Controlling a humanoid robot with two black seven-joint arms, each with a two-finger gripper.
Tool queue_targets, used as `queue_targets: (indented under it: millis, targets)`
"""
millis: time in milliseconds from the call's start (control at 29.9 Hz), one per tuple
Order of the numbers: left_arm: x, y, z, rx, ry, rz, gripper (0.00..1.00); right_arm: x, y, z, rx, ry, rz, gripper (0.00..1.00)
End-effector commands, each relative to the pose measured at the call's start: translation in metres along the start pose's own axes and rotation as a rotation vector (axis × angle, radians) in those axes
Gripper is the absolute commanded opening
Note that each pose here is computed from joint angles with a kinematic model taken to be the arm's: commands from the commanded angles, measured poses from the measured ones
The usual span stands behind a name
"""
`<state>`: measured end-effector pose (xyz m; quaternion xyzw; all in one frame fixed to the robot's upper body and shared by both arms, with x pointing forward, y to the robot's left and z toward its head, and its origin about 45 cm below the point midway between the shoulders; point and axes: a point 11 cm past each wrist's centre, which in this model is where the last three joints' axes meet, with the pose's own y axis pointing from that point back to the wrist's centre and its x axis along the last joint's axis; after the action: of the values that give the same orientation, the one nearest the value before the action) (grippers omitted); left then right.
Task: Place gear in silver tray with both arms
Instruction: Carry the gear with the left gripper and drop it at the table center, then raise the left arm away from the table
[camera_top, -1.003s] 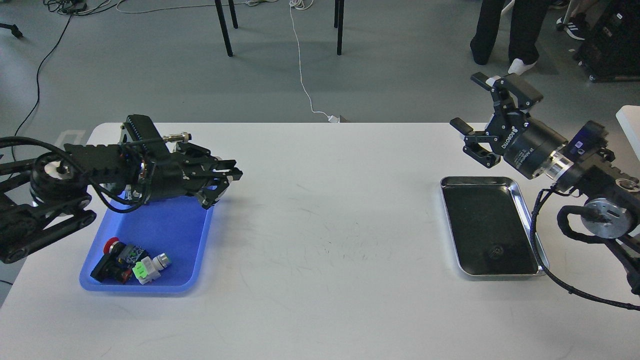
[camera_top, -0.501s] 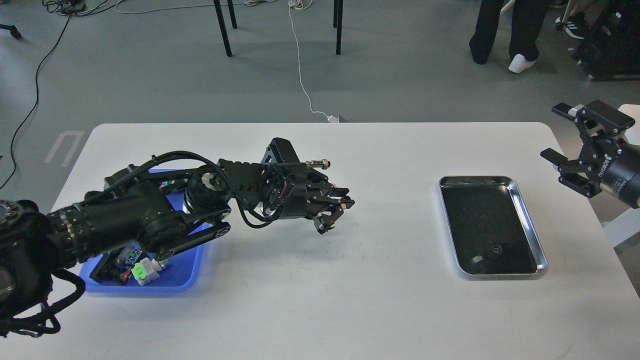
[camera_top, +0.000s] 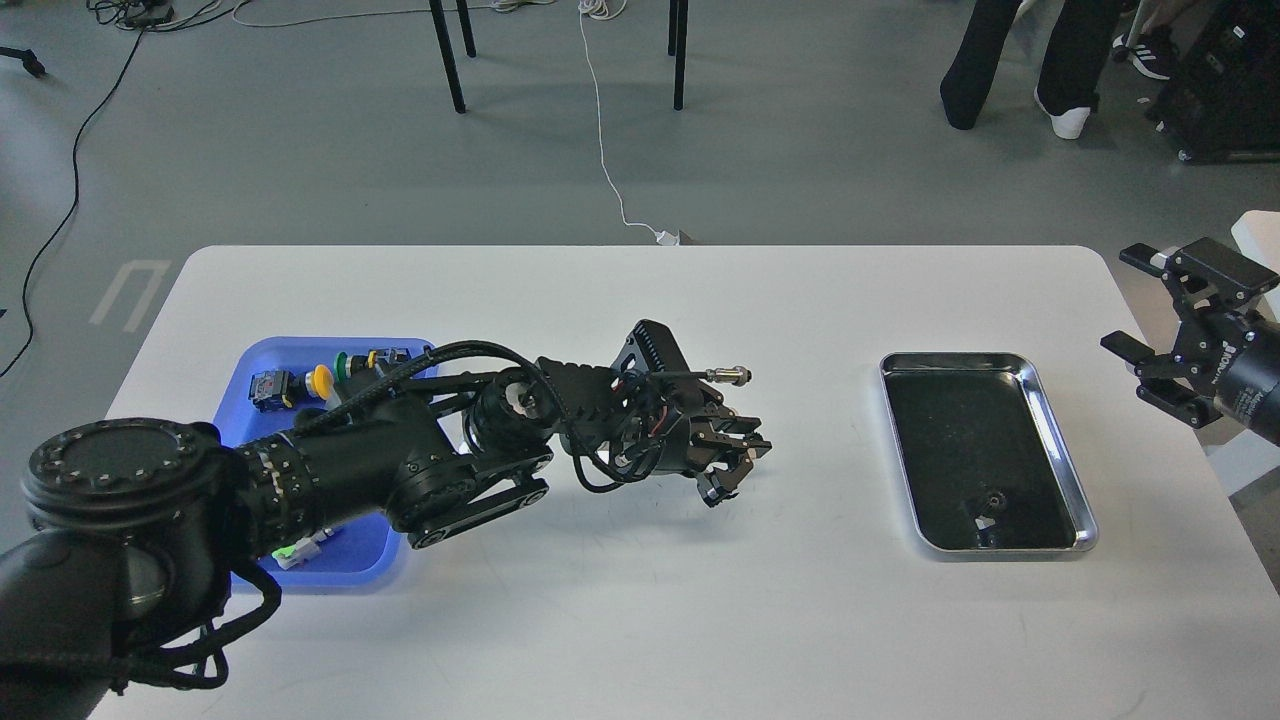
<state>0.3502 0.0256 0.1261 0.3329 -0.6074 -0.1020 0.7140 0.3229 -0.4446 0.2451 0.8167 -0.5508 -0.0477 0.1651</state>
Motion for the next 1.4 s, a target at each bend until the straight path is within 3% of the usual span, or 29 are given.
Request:
queue_targets:
  millis: [0,267,334,434,635,769,936,1136,1270,1370]
  targets:
    - [-0.017,-0.003,0.008,-0.017,0.005,-0.025,0.15,0.0,0.0,0.0,-0.001,0.0,0.0,0.99]
    - [-0.029,-0.002,0.005,0.001,0.016,-0.045,0.19,-0.002,-0.001,-0.001,0.001,0.0,-0.006,0.99]
    - [-0.029,-0.002,0.004,0.007,0.025,-0.039,0.26,-0.002,-0.001,-0.001,0.001,0.0,-0.005,0.99]
    - [-0.027,-0.002,0.004,0.007,0.029,-0.032,0.47,-0.002,-0.001,0.0,-0.001,0.0,-0.005,0.99]
    - [-0.015,-0.003,0.011,-0.024,0.019,0.031,0.6,-0.001,-0.002,-0.002,0.0,0.008,-0.006,0.99]
    - [0.019,-0.002,0.02,-0.055,0.075,0.182,0.67,0.001,-0.006,-0.008,-0.025,0.02,-0.005,0.99]
    - [0.055,0.045,-0.026,0.003,0.379,0.381,0.84,0.007,-0.022,-0.042,-0.019,0.073,-0.001,0.99]
    - [0.083,0.121,-0.1,0.008,0.972,0.678,0.92,-0.005,-0.056,-0.075,-0.053,0.162,-0.058,0.99]
    - [0.074,0.179,-0.142,-0.013,1.273,0.866,0.97,-0.037,-0.086,-0.091,-0.065,0.246,-0.159,0.99]
    - [0.074,0.224,-0.164,-0.13,1.48,1.067,0.97,-0.069,-0.108,-0.099,-0.056,0.299,-0.245,0.99]
